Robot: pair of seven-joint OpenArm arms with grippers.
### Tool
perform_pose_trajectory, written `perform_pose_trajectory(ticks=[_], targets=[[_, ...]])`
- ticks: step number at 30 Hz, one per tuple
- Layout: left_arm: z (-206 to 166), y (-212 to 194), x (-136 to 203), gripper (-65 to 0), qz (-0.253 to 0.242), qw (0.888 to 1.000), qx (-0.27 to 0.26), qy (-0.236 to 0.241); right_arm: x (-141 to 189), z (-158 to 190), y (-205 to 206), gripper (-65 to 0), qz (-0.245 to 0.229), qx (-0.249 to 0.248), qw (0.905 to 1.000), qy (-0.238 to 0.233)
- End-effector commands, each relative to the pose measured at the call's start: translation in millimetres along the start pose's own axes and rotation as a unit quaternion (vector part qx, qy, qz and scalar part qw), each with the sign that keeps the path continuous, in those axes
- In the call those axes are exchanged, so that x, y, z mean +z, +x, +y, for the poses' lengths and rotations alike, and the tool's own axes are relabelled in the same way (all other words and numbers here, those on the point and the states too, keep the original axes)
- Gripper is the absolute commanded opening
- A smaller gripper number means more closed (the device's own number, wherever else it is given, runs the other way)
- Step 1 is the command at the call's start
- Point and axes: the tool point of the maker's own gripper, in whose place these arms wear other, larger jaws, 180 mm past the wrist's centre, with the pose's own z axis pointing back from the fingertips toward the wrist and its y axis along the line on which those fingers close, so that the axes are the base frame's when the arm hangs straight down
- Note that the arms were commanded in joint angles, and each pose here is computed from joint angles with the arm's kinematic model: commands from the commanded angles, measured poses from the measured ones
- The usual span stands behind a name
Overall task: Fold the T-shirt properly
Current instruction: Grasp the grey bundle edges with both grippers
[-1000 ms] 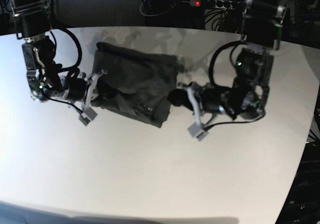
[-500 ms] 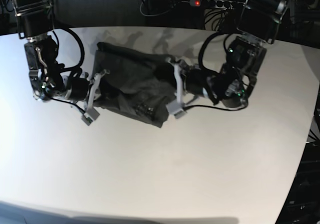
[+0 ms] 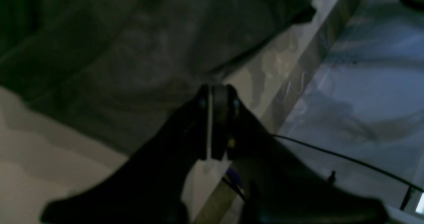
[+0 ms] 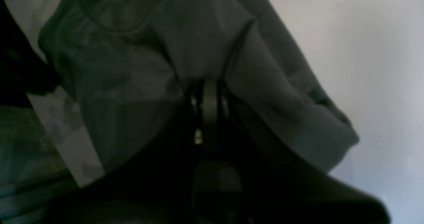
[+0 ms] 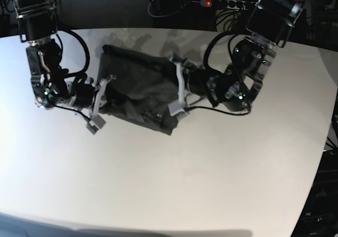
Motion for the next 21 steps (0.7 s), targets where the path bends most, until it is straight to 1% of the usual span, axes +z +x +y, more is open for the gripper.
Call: perform_pose_trajectory(ticks=[1,4,8,13,15,18,21], targets=[[-4.5,13.9,5.0,-62.8,-0.015,1.000,-0.016,-0.005,6.5,-5.0,17.4,-64.9,-0.024,0.009,0.9997,-0.005],[-11.8,13.3,-0.5,-62.8,0.001,0.999,-0.036,-0.009,6.5,-5.0,17.4,-64.9,-0.024,0.009,0.9997,-0.005],[-15.9,6.7,-7.1,-62.8,0.023,0.998,-0.050,-0.009,6.5,-5.0,17.4,-64.9,-0.024,0.009,0.9997,-0.005],[0.9,-10.2,-20.1,-62.8,0.062,0.998,-0.021,-0.003,6.5,-5.0,17.4,-64.9,-0.024,0.009,0.9997,-0.005],[6.2,-12.5,-22.2,-62.8,0.069,0.997,-0.015,0.000,6.5,-5.0,17.4,-64.9,-0.024,0.009,0.9997,-0.005],[14.1,-12.8,-20.8,-62.8,0.072,0.997,-0.019,0.019,5.3,-3.6,18.0,-64.9,-0.025,0.008,0.9996,-0.003],[23.2,-14.1,-22.6,-62.8,0.082,0.995,-0.031,0.048,3.4,-1.2,19.2,-64.9,-0.027,0.007,0.9996,0.000]])
